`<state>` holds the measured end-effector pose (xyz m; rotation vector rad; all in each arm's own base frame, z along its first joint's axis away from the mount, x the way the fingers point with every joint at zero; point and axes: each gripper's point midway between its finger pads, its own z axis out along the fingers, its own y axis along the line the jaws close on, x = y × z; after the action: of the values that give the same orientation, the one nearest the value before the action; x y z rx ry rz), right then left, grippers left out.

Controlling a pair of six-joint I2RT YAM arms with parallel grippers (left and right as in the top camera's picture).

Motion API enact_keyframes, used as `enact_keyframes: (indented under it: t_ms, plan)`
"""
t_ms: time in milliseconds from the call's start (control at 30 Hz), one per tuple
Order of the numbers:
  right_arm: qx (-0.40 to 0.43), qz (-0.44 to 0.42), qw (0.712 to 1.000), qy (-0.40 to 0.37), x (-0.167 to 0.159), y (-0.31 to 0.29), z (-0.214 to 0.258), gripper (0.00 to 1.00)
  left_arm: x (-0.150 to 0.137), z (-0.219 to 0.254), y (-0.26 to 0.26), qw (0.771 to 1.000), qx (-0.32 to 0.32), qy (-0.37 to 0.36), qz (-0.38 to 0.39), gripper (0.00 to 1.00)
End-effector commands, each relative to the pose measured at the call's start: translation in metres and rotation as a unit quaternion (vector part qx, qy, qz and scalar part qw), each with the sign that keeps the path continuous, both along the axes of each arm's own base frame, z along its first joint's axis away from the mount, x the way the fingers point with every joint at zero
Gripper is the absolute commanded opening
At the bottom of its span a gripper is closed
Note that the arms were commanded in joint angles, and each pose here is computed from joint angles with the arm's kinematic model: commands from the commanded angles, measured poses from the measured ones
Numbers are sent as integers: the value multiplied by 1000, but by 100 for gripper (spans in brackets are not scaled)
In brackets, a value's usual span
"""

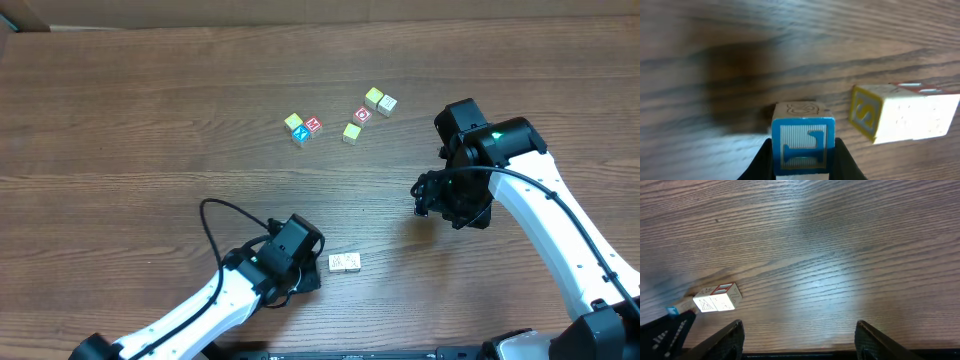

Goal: Flip 5 blocks
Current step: 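Lower the blue block beside the M block and release it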

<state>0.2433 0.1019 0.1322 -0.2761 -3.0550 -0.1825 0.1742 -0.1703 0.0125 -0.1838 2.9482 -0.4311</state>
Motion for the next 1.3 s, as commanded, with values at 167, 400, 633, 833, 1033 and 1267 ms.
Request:
enact_keyframes:
  t_ms: [167, 400, 633, 833, 1033, 1267]
  plan:
    - [6, 3, 1000, -17, 3, 1, 10, 72, 1, -8, -10, 999, -10, -1, -36, 4]
    - [7, 3, 1000, -18, 3, 1, 10, 72, 1, -8, -10, 999, -9, -1, -36, 15]
    - [7, 3, 1000, -17, 3, 1, 10, 72, 1, -8, -10, 999, -9, 0, -36, 22]
    - [6, 3, 1000, -16, 3, 1, 10, 72, 1, -8, -10, 999, -10, -1, -36, 31]
    - [6, 3, 1000, -15, 2, 1, 10, 72, 1, -8, -10, 999, -10, -2, -38, 40]
    - [5, 3, 1000, -13, 1, 1, 10, 72, 2, -6, -10, 999, -11, -7, -43, 42]
